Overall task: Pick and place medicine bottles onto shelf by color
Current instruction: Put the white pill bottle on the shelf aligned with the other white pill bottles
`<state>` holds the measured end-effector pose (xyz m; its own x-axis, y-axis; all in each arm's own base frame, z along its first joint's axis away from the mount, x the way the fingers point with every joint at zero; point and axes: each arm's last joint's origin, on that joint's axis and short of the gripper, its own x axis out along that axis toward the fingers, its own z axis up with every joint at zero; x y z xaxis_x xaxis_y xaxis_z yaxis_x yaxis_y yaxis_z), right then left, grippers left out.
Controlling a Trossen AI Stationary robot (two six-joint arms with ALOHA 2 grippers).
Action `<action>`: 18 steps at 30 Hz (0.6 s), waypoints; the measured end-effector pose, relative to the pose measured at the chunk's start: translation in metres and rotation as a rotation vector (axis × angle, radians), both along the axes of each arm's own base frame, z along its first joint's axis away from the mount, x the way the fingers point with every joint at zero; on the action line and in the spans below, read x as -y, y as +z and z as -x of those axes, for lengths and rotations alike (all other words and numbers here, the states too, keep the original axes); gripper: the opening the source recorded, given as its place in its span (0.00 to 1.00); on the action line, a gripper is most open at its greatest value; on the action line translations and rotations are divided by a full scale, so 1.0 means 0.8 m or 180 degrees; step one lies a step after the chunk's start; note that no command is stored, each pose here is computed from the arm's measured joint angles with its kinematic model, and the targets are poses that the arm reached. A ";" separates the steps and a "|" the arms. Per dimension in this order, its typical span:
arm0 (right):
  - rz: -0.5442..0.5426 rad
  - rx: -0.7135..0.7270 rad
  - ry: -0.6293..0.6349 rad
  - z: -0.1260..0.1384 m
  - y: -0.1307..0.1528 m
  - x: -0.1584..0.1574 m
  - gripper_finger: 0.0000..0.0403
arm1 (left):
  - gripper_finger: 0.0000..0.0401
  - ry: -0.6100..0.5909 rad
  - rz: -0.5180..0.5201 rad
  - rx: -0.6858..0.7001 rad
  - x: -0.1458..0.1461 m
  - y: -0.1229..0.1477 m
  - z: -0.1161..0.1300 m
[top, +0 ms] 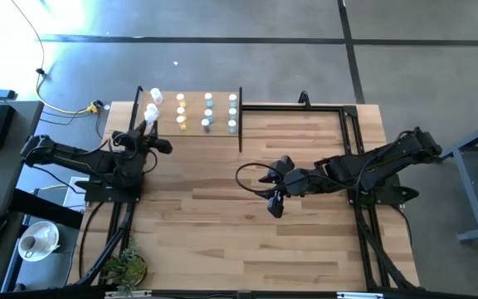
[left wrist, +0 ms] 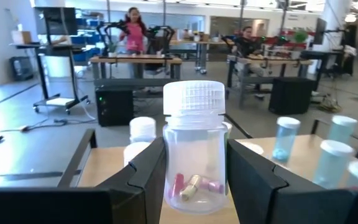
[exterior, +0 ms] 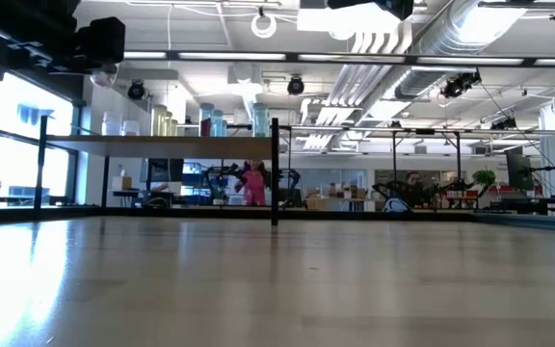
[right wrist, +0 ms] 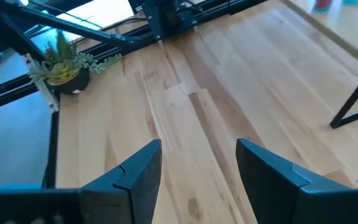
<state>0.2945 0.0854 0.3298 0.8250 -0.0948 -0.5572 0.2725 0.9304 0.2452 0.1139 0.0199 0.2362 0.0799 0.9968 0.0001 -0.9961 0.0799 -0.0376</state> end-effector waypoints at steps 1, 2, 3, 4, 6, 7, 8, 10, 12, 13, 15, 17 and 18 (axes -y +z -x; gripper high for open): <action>0.0025 0.0008 -0.0035 0.000 0.000 0.000 0.49 | 0.33 0.0024 0.0000 0.0001 -0.001 -0.002 0.001; 0.0035 0.0011 -0.0050 0.000 0.000 0.001 0.49 | 0.33 0.0045 0.0001 0.0018 -0.002 -0.005 0.002; 0.0042 0.0014 -0.0060 0.000 0.000 0.001 0.49 | 0.33 0.0063 0.0003 0.0037 -0.003 -0.008 0.004; 0.0043 0.0014 -0.0061 0.000 0.000 0.001 0.49 | 0.33 0.0077 0.0006 0.0075 -0.004 -0.011 0.005; 0.0045 0.0015 -0.0063 0.000 0.000 0.001 0.49 | 0.33 0.0106 0.0010 0.0156 -0.005 -0.017 0.008; 0.0044 0.0015 -0.0064 0.000 0.000 0.001 0.49 | 0.33 0.0113 0.0012 0.0182 -0.005 -0.019 0.009; 0.0045 0.0015 -0.0064 0.000 0.000 0.001 0.49 | 0.33 0.0124 0.0010 0.0177 -0.006 -0.022 0.011; 0.0045 0.0015 -0.0064 0.000 0.000 0.001 0.49 | 0.33 0.0144 0.0010 0.0160 -0.007 -0.027 0.013; 0.0045 0.0015 -0.0064 0.000 0.000 0.001 0.49 | 0.33 0.0158 0.0010 0.0159 -0.008 -0.031 0.016; 0.0045 0.0015 -0.0063 0.000 0.000 0.001 0.49 | 0.33 0.0161 0.0010 0.0175 -0.008 -0.032 0.016; 0.0045 0.0015 -0.0065 0.000 0.000 0.001 0.49 | 0.33 0.0161 0.0010 0.0181 -0.008 -0.034 0.017; 0.0045 0.0015 -0.0065 0.000 0.000 0.001 0.49 | 0.33 0.0162 0.0008 0.0133 -0.008 -0.035 0.017; 0.0045 0.0015 -0.0065 0.000 0.000 0.001 0.49 | 0.33 0.0161 0.0007 0.0101 -0.008 -0.036 0.016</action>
<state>0.2946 0.0847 0.3299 0.8254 -0.1195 -0.5518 0.2903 0.9281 0.2333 0.1008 0.0260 0.2077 0.0294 0.9996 -0.0003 -0.9971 0.0294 -0.0695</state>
